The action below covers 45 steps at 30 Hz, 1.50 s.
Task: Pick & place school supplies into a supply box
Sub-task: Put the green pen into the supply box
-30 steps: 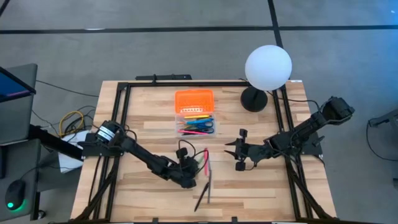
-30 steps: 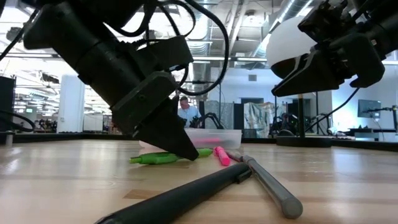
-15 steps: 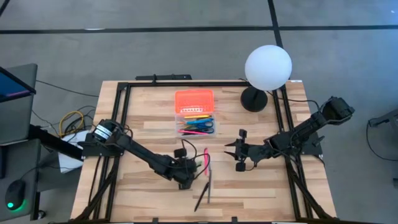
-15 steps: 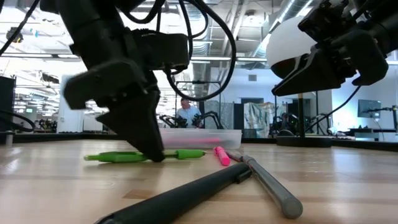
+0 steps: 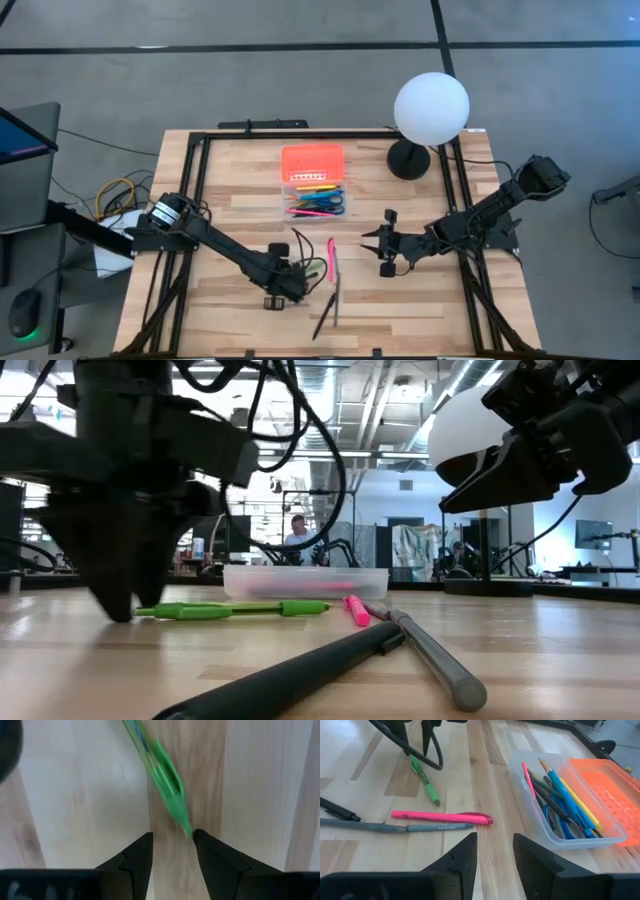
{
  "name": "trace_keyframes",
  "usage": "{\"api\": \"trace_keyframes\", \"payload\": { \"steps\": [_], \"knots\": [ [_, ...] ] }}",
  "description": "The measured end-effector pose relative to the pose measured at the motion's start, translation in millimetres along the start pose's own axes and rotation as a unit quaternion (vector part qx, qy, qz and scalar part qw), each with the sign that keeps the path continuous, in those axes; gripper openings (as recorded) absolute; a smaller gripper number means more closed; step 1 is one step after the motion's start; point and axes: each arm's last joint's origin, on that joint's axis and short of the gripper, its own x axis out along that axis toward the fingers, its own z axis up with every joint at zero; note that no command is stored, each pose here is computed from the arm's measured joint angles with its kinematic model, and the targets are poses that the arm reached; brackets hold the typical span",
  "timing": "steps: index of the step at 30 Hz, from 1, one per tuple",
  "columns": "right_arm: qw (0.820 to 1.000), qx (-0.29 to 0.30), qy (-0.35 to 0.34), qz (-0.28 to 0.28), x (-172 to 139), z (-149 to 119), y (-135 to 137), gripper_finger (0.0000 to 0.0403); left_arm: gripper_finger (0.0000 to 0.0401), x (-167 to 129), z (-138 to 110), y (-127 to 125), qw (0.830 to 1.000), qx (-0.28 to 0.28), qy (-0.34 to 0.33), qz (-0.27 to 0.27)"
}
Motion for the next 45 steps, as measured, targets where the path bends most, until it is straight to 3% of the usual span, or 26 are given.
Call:
{"api": "trace_keyframes", "payload": {
  "steps": [8,26,34,45],
  "knots": [
    [1.000,-0.002,-0.001,0.003,-1,0,2,0.0122,0.0148,0,-6,2,0.999,0.017,0.035,0.002],
    [1.000,-0.002,-0.001,0.003,-1,0,2,0.0122,0.0148,-8,2,2,1.000,-0.022,-0.004,-0.005],
    [1.000,-0.001,-0.002,0.004,-1,0,2,0.0122,0.0148,-40,2,8,0.995,-0.053,-0.081,-0.002],
    [1.000,0.000,-0.004,0.018,-2,1,4,0.0122,0.0148,-42,26,19,0.977,-0.094,-0.186,-0.035]
  ]
}}
